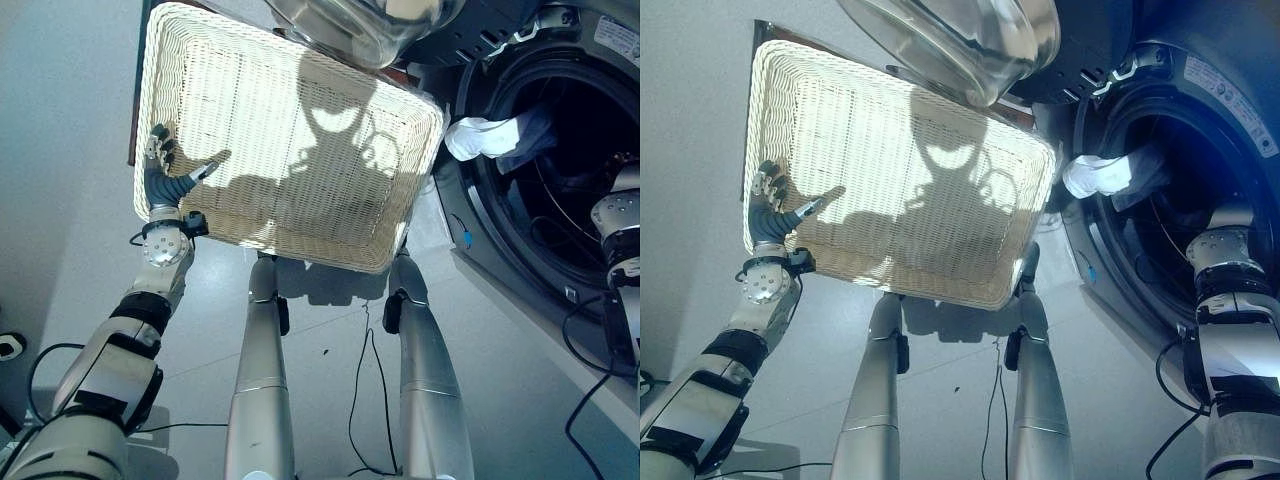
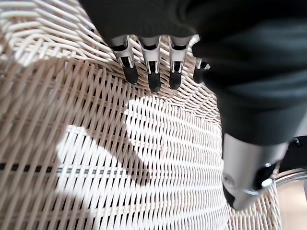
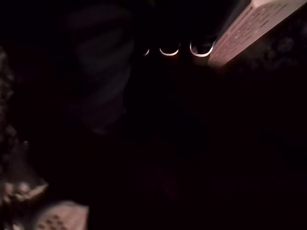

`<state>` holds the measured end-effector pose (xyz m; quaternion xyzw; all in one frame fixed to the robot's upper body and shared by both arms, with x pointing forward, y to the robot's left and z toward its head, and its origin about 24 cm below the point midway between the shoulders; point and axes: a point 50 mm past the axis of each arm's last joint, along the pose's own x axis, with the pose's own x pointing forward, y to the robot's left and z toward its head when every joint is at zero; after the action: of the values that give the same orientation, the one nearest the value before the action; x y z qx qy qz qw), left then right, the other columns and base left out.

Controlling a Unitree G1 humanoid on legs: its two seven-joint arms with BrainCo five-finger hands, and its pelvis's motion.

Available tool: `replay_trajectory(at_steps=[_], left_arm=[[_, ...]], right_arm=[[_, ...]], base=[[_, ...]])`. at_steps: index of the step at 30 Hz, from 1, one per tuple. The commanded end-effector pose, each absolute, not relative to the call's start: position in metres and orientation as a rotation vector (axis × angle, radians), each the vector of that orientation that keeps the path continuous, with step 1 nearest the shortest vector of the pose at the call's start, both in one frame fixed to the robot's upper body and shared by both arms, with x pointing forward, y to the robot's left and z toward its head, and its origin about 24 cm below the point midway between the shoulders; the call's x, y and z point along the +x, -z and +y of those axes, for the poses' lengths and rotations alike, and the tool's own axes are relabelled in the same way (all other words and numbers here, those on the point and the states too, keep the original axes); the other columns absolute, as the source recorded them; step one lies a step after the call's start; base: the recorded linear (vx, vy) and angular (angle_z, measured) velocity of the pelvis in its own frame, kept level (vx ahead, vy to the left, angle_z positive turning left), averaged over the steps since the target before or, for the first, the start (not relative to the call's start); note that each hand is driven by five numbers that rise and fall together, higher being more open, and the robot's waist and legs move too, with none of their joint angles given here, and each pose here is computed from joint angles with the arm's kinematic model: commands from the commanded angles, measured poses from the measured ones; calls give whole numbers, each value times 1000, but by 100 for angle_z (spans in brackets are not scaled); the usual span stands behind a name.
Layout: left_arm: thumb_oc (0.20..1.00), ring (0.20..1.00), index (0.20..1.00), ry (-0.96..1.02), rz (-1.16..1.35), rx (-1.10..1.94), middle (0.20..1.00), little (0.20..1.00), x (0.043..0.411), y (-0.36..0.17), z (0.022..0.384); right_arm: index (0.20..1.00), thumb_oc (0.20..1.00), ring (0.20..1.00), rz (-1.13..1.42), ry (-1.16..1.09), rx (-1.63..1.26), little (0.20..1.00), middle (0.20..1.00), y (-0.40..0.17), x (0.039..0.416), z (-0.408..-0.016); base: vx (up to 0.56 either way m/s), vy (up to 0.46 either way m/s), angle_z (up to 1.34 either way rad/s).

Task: Put the clothes into the washing machine.

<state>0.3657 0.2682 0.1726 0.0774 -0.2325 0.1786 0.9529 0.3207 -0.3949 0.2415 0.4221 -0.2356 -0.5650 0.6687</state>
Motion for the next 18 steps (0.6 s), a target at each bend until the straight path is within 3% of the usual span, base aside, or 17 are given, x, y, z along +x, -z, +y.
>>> replay_trajectory(at_steps=[1, 8, 18], left_arm=[[1000, 1000, 1000, -420, -500, 136, 1000, 1000, 364, -181, 281], [1000, 1000, 1000, -397, -501, 125, 1000, 1000, 371, -184, 264], [1000, 1000, 1000, -367, -538, 92, 1000, 1000, 380, -189, 231]], right_arm=[[1000, 1000, 1000, -613, 1368, 697, 1000, 1000, -261, 271, -449], [1000, 1000, 1000, -483, 1291, 357, 1000, 1000, -263, 306, -416], [1000, 1000, 1000, -520, 896, -167, 1000, 1000, -267, 367, -310]], base=[[22, -25, 5], [7, -7, 1], [-7, 15, 1]])
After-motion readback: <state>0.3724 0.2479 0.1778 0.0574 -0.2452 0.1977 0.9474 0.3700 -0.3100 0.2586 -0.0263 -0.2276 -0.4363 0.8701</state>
